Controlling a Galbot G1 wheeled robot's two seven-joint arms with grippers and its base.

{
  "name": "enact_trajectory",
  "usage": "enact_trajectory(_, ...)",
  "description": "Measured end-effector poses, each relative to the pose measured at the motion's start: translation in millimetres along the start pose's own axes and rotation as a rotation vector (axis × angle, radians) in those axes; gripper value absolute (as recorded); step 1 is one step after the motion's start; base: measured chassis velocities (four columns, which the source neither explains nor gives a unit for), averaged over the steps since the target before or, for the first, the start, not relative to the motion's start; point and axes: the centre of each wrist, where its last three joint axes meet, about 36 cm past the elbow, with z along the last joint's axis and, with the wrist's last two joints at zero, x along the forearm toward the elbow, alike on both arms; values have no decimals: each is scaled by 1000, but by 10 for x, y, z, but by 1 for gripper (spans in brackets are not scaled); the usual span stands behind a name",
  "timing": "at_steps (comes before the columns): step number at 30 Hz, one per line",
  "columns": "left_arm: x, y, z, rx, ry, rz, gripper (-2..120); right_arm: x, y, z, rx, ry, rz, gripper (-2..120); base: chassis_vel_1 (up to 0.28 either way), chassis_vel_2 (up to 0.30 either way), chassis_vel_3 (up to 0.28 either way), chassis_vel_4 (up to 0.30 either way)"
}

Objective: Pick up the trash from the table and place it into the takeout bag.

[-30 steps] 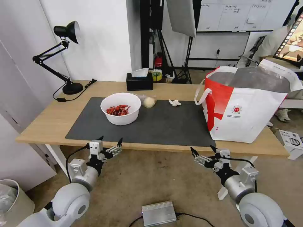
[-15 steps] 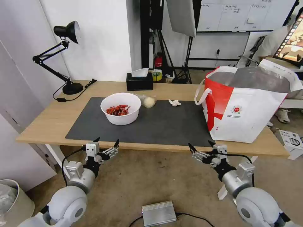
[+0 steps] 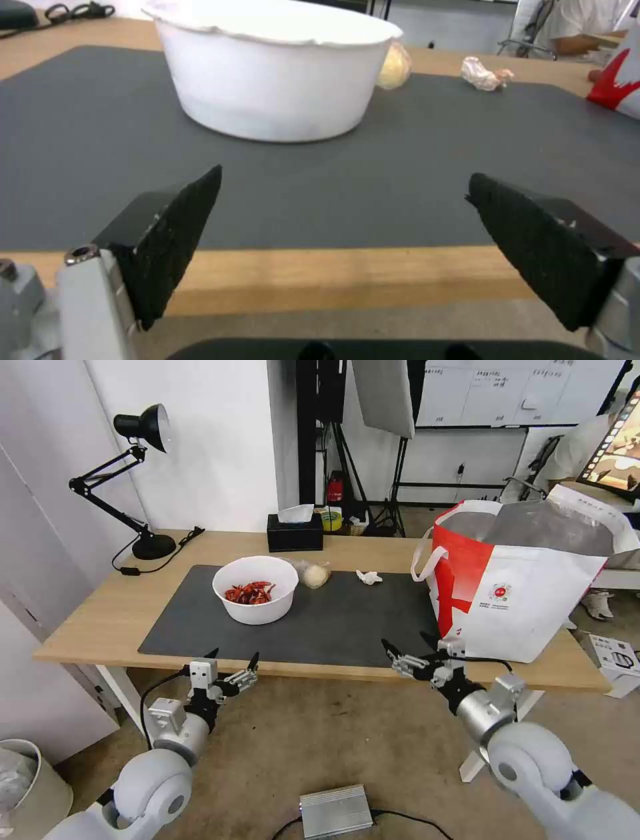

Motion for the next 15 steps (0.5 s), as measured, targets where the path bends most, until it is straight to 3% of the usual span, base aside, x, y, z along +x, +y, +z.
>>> enact_trajectory(8,35,-47,-15,13,-11,0,100,-631,-187,-291,73,5,37,100,0,0,0,0)
enact_trajectory(15,91,-33,-5,8,-13,-13,100,-992,-141,-426,92,66,100,100,0,0,0,0)
